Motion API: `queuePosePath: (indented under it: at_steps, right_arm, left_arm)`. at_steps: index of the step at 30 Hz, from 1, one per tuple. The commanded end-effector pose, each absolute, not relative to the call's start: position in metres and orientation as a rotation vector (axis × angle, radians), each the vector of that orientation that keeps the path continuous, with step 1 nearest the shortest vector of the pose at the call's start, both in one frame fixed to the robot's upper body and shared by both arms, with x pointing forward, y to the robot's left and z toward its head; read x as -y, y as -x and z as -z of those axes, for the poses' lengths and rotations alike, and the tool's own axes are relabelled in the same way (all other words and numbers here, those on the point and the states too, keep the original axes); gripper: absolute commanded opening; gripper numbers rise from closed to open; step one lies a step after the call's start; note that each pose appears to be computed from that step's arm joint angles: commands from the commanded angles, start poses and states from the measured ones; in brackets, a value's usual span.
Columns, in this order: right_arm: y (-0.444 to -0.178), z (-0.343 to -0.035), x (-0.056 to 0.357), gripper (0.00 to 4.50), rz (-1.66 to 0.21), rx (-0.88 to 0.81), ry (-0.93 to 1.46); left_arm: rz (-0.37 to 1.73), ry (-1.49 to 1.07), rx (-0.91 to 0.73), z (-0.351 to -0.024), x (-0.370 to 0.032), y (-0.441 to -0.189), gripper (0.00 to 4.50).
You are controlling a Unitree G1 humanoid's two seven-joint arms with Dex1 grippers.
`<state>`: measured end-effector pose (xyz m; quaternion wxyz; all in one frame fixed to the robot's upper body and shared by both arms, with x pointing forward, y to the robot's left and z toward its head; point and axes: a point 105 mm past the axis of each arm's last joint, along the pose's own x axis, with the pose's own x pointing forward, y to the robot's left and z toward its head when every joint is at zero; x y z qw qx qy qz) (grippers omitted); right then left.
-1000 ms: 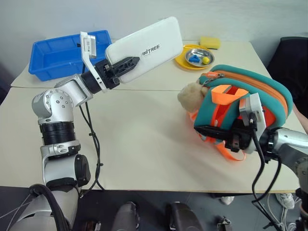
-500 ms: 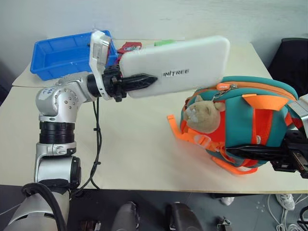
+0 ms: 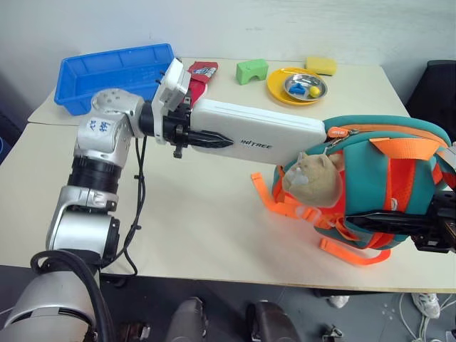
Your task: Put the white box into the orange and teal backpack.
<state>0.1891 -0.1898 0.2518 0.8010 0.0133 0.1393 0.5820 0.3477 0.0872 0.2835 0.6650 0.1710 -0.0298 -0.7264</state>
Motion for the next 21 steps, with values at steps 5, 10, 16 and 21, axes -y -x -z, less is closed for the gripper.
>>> queuePosePath:
  at_steps: [5,10,16,21]
  right_arm:
    - [-0.206,-0.256,0.186,0.02,-1.222,-0.244,0.035]
    - [-0.211,-0.256,0.175,0.02,-1.239,-0.214,0.044]
    - [-0.212,-0.250,0.169,0.02,-1.227,-0.204,0.040]
    - [-0.210,-0.246,0.171,0.00,-1.201,-0.206,0.031]
  left_arm:
    - [1.817,-0.520,0.103,-0.284,-0.042,-0.341,1.21]
    - [1.806,-0.517,0.160,-0.271,0.010,-0.343,1.21]
    - [1.734,-0.451,0.152,-0.249,0.084,-0.336,1.21]
    - [1.651,-0.411,0.124,-0.251,0.071,-0.348,2.46]
